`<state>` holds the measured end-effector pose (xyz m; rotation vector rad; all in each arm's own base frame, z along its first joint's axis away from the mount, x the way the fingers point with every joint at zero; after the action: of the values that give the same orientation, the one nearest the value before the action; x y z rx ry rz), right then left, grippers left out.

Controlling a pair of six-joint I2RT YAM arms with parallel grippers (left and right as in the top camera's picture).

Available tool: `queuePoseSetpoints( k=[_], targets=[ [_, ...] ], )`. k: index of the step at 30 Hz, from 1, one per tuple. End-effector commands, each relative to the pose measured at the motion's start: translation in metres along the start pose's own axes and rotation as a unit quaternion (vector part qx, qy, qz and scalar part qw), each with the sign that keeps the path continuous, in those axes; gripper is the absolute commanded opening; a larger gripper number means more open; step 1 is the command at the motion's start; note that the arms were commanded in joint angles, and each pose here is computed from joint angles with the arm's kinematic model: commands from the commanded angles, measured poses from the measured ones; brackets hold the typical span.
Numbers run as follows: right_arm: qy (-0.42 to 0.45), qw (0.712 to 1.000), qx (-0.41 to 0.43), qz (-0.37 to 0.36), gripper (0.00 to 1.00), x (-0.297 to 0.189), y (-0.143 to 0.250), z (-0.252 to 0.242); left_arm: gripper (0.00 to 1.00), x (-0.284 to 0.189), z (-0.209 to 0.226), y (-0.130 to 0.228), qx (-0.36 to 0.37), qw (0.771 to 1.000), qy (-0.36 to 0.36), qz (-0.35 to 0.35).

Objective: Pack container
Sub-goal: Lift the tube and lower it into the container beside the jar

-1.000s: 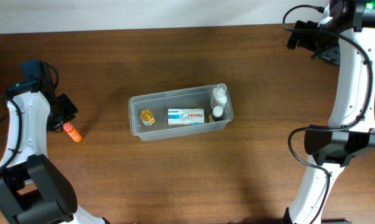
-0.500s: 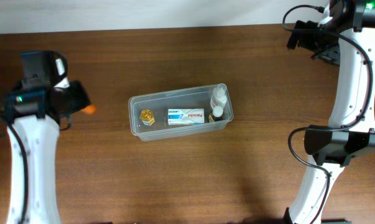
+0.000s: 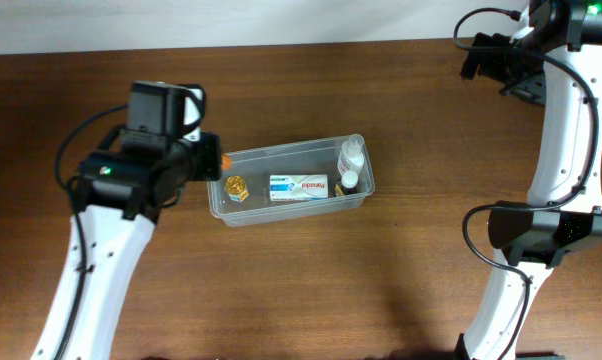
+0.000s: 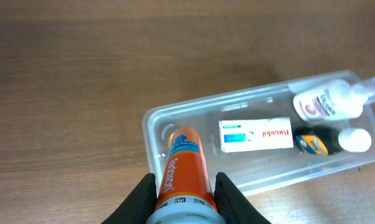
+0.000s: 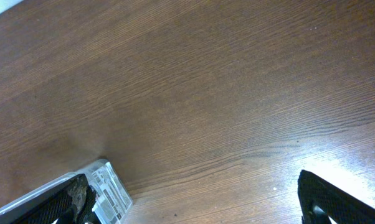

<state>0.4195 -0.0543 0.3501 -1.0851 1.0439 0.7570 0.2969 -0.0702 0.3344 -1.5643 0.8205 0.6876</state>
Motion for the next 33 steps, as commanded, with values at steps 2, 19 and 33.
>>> queuePoseSetpoints(
  k=[2,19,33],
  targets=[
    [0.005,1.0,0.001,0.002,0.99,0.0,0.001,-0.001,0.24,0.025,-0.011,0.0,0.024,0.999,-0.006,0.034],
    [0.005,1.0,0.001,0.002,0.99,0.0,0.001,-0.001,0.24,0.079,-0.009,0.018,0.028,0.988,-0.035,0.144],
    [0.005,1.0,0.001,0.002,0.98,0.0,0.001,-0.001,0.23,0.11,-0.003,0.031,0.034,0.982,-0.069,0.172]
  ],
)
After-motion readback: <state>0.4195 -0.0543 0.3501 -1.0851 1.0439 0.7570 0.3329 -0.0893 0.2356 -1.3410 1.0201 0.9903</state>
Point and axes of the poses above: each gripper's point midway between its finger pads, its own x axis out along the fingers, its own z axis along the line the jaws close on, y = z × x, the point moved 10 cm from there along -x, back along the fingers, and after that the axes turned 5 degrees about -x, right-handed, at the moved point
